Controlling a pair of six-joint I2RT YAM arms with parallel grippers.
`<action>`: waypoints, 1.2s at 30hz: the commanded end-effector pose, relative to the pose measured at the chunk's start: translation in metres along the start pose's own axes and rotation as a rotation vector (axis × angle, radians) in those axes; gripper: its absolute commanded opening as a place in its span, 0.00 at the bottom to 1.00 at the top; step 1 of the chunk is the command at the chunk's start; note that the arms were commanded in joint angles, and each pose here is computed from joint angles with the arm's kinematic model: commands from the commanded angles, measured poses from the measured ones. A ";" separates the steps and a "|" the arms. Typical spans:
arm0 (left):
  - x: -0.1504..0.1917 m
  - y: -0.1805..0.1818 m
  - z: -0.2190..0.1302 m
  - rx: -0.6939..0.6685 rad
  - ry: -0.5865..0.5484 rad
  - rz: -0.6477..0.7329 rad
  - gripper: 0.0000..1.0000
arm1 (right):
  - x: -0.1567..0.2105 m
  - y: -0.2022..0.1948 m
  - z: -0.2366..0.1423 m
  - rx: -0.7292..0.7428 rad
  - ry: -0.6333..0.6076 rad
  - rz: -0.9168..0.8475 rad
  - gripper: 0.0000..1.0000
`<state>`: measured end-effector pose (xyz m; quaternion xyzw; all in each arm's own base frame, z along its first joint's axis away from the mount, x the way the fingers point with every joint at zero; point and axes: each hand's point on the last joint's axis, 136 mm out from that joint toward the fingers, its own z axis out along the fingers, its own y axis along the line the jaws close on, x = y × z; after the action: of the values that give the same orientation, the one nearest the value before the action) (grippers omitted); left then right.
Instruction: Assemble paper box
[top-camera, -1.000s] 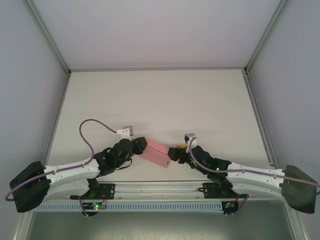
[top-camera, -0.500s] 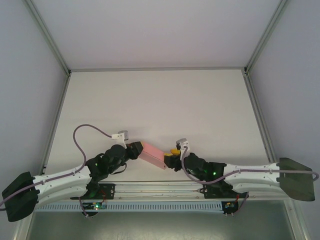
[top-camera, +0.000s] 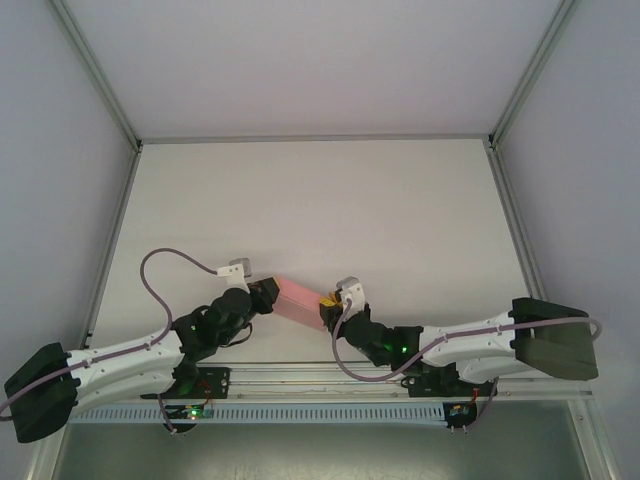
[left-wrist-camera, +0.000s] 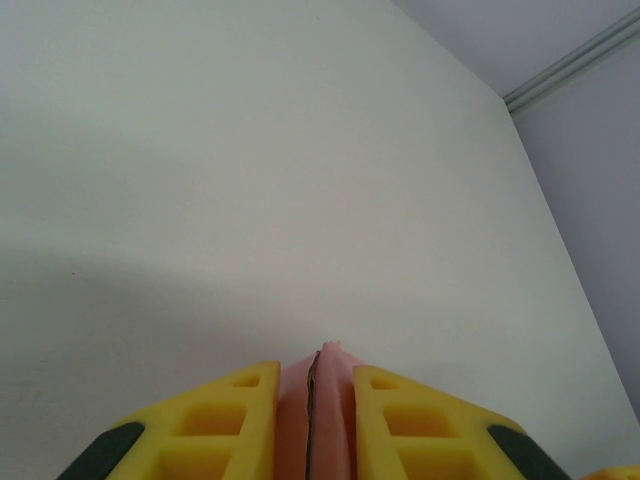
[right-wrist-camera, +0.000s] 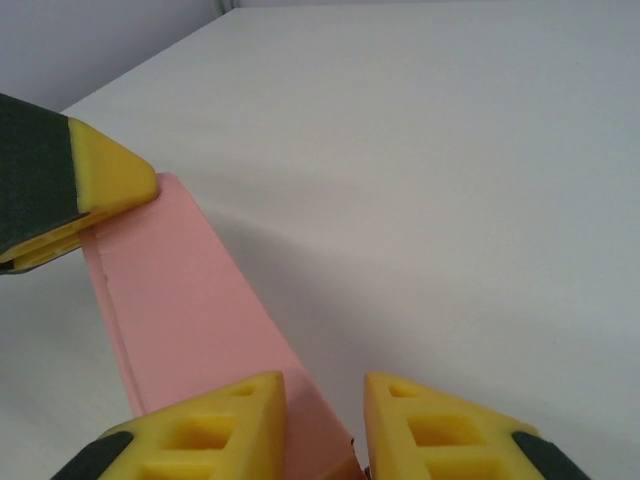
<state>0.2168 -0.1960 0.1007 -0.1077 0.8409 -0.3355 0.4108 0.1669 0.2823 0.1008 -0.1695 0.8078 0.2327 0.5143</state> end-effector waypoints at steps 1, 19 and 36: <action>0.059 0.045 -0.006 -0.125 0.242 0.035 0.00 | 0.127 -0.059 -0.020 0.084 0.450 -0.342 0.23; 0.017 -0.019 -0.007 -0.051 0.215 0.182 0.40 | 0.006 -0.047 -0.023 0.037 0.124 -0.014 0.37; -0.029 -0.021 -0.026 -0.257 0.199 0.177 1.00 | -0.051 -0.017 -0.013 -0.123 0.134 -0.040 0.70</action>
<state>0.2199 -0.2216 0.1637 -0.0179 0.8903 -0.2725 0.3643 0.1900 0.2544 0.1409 -0.2057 0.8254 0.2360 0.4698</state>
